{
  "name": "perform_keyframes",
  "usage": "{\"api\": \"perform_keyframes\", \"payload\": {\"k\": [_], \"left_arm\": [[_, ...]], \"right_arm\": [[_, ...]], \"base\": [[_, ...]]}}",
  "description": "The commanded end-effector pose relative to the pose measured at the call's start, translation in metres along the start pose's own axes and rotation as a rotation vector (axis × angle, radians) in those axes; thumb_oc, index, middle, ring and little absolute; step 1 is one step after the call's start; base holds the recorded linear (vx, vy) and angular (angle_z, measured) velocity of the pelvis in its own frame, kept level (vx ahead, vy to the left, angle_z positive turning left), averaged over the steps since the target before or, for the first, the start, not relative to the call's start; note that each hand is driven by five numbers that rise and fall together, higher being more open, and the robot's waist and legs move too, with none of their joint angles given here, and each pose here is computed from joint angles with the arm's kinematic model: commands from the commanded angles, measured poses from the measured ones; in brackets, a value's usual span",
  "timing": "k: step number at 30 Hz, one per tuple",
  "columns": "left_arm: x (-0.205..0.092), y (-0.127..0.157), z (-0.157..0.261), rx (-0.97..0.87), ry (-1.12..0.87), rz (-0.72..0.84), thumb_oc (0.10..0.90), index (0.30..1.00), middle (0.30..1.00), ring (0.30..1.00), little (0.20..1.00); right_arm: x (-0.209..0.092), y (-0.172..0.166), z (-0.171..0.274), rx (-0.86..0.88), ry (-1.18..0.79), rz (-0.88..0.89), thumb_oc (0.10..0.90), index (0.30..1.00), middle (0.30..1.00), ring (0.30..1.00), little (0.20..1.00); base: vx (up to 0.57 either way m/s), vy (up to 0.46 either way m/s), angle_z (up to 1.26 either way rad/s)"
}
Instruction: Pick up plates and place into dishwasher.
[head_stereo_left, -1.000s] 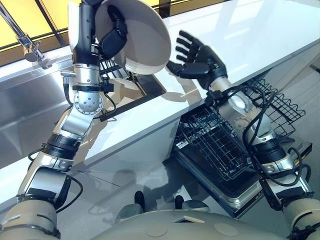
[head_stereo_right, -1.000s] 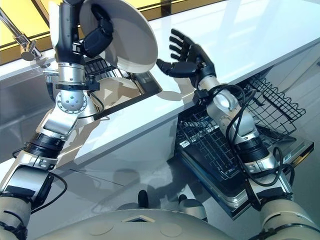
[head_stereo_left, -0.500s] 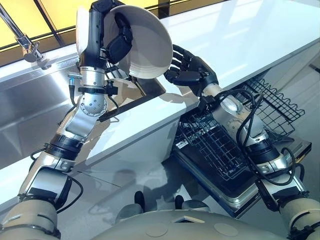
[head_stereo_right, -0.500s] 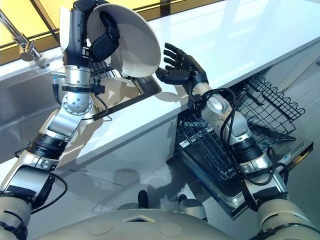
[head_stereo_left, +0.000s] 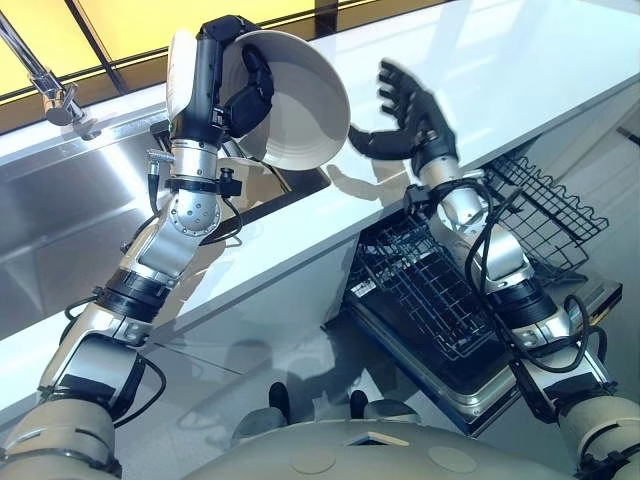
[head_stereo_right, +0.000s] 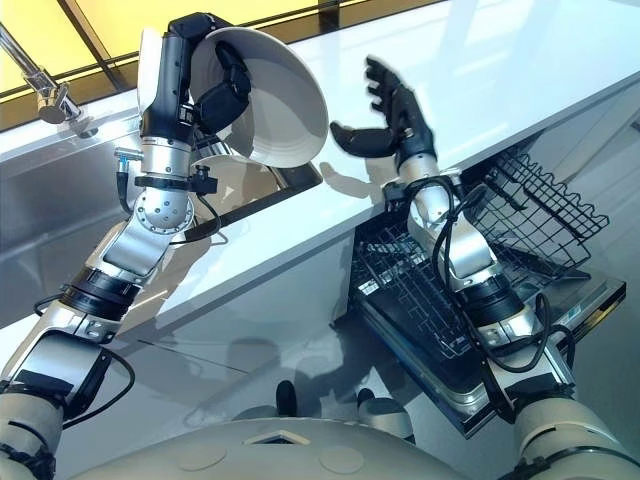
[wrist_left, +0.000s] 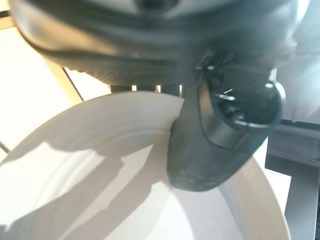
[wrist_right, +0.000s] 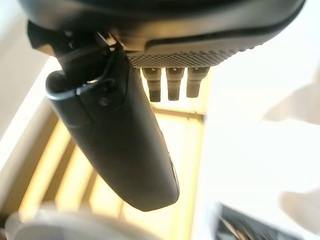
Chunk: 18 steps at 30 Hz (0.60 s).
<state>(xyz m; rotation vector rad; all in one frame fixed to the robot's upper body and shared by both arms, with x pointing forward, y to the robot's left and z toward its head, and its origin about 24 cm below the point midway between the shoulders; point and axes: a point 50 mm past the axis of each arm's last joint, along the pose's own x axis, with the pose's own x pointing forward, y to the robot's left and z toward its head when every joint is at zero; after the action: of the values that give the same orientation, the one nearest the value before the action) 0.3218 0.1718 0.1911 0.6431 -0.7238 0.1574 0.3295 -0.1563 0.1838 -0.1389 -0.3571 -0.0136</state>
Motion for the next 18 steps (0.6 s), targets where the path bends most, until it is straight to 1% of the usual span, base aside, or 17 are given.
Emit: {"api": "perform_keyframes", "payload": {"k": [1, 4, 6, 10, 18], "left_arm": [[0.024, 0.022, 0.024, 0.009, -0.147, 0.154, 0.1, 0.3, 0.3, 0.3, 0.2], [0.022, 0.024, 0.017, 0.036, -0.127, 0.156, 0.1, 0.3, 0.3, 0.3, 0.2], [0.022, 0.026, 0.014, 0.041, -0.116, 0.156, 0.1, 0.3, 0.3, 0.3, 0.2], [0.023, 0.032, 0.008, 0.055, -0.092, 0.162, 0.1, 0.3, 0.3, 0.3, 0.2], [0.022, 0.027, 0.002, 0.068, -0.077, 0.147, 0.1, 0.3, 0.3, 0.3, 0.2]], "right_arm": [[0.008, -0.003, 0.09, 0.109, -0.458, -0.014, 0.8, 0.9, 0.9, 0.9, 0.9], [0.001, -0.003, 0.092, 0.115, -0.491, 0.022, 0.8, 0.9, 0.9, 0.9, 0.9], [0.0, -0.003, 0.092, 0.127, -0.476, 0.059, 0.8, 0.9, 0.9, 0.9, 0.9], [-0.005, 0.008, 0.079, 0.25, -0.358, 0.221, 0.8, 0.9, 0.9, 0.9, 0.9], [-0.013, 0.026, 0.072, 0.433, -0.283, 0.341, 0.8, 0.9, 0.9, 0.9, 0.9]], "base": [[-0.01, 0.015, -0.05], [-0.01, 0.012, -0.03], [0.0, 0.004, -0.02], [0.0, 0.0, 0.0], [0.0, 0.0, 0.0]]}}
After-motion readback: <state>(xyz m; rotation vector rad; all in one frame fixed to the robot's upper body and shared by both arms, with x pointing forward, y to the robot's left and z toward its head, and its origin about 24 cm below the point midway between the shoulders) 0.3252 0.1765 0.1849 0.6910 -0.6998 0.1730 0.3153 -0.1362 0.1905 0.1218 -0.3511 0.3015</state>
